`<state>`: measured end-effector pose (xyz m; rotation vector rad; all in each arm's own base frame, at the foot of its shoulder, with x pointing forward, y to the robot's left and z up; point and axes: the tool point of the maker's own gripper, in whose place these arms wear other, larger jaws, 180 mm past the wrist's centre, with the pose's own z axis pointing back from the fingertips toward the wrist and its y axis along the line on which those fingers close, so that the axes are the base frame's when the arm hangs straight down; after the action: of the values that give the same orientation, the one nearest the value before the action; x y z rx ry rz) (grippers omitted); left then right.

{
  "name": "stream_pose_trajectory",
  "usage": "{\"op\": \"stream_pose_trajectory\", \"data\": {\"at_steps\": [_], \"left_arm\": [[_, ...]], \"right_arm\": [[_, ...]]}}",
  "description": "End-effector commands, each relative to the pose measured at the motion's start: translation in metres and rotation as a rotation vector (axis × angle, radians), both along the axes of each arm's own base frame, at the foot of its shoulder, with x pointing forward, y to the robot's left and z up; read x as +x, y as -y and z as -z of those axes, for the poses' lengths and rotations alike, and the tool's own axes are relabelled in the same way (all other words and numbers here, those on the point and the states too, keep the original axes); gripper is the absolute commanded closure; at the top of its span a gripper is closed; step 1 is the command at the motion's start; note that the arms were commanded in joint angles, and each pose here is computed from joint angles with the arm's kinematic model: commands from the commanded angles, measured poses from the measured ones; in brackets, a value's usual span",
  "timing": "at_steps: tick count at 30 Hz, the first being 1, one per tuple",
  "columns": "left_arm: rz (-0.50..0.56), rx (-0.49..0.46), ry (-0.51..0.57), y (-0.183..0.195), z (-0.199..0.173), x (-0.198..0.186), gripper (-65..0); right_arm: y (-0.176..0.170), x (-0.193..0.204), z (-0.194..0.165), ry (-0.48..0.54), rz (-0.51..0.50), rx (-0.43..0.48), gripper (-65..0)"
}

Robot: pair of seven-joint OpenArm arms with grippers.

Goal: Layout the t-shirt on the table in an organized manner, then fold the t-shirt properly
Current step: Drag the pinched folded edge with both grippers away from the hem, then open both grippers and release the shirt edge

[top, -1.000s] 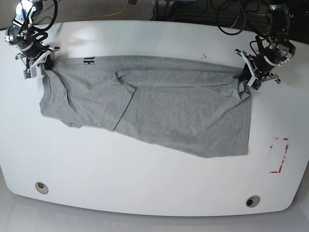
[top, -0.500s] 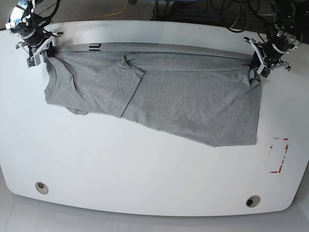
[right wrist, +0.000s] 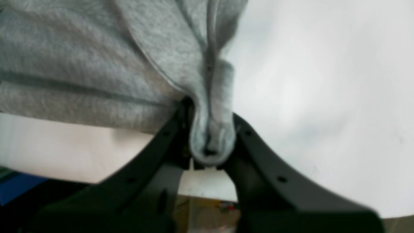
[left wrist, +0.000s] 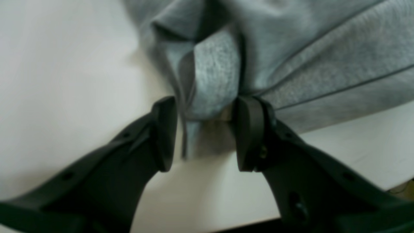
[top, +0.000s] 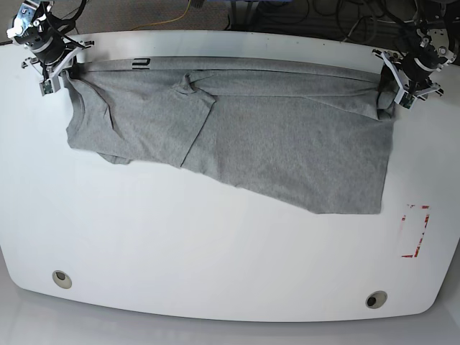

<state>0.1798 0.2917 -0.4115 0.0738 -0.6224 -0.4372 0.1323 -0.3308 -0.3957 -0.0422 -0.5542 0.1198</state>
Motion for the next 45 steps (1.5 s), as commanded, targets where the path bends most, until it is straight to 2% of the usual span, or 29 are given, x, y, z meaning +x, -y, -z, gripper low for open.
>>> {"op": "stream_pose_trajectory", "data": {"at_steps": [1,5,7,10,13,17,20,22,28,34,38,42,45], "left_arm": [[0.000,0.078,-0.028,-0.015,-0.002,-0.003,-26.7],[0.007,0.122,-0.042,-0.021,-0.001,-0.003,-26.7],[0.010,0.136,-0.047,-0.023,0.000,-0.004,-26.7],[0.022,0.155,-0.033,-0.023,-0.006,0.000,-26.7],[0.039,0.177,-0.001,-0.023,-0.018,0.008,-26.7],[0.030,0.192,0.048,-0.026,-0.033,0.019,-26.7],[0.015,0.204,0.108,-0.030,-0.049,0.035,-26.7],[0.006,0.206,0.127,-0.032,-0.054,0.039,-26.7],[-0.004,0.199,0.239,-0.024,-0.080,0.068,-26.7],[-0.061,0.188,0.345,-0.028,-0.106,0.091,-26.7],[-0.085,0.178,0.430,-0.028,-0.128,0.115,-26.7],[-0.087,0.170,0.470,-0.026,-0.139,0.128,-26.7],[-0.070,0.128,0.497,-0.008,-0.141,0.142,-26.7]], "right_arm": [[0.010,0.002,-0.012,0.016,-0.003,-0.048,0.0],[0.009,-0.001,-0.013,0.007,-0.008,-0.054,-0.3],[0.010,-0.002,-0.014,-0.001,-0.011,-0.060,-3.1],[0.018,-0.005,-0.019,-0.025,0.005,-0.089,-15.4],[0.028,-0.005,-0.029,-0.009,0.031,-0.118,-29.5],[0.028,0.001,-0.040,0.020,0.019,-0.136,-44.1],[0.027,0.007,-0.048,0.042,0.003,-0.154,-52.3],[0.025,0.016,-0.055,0.070,-0.008,-0.162,-55.6],[0.025,0.031,-0.063,0.115,-0.011,-0.167,-55.9],[0.025,0.054,-0.075,0.185,-0.006,-0.168,-55.9],[0.026,0.076,-0.081,0.240,0.013,-0.147,-55.9],[0.018,0.103,-0.078,0.274,0.001,-0.100,-55.9],[0.015,0.129,-0.076,0.288,-0.024,-0.070,-56.1]]}}
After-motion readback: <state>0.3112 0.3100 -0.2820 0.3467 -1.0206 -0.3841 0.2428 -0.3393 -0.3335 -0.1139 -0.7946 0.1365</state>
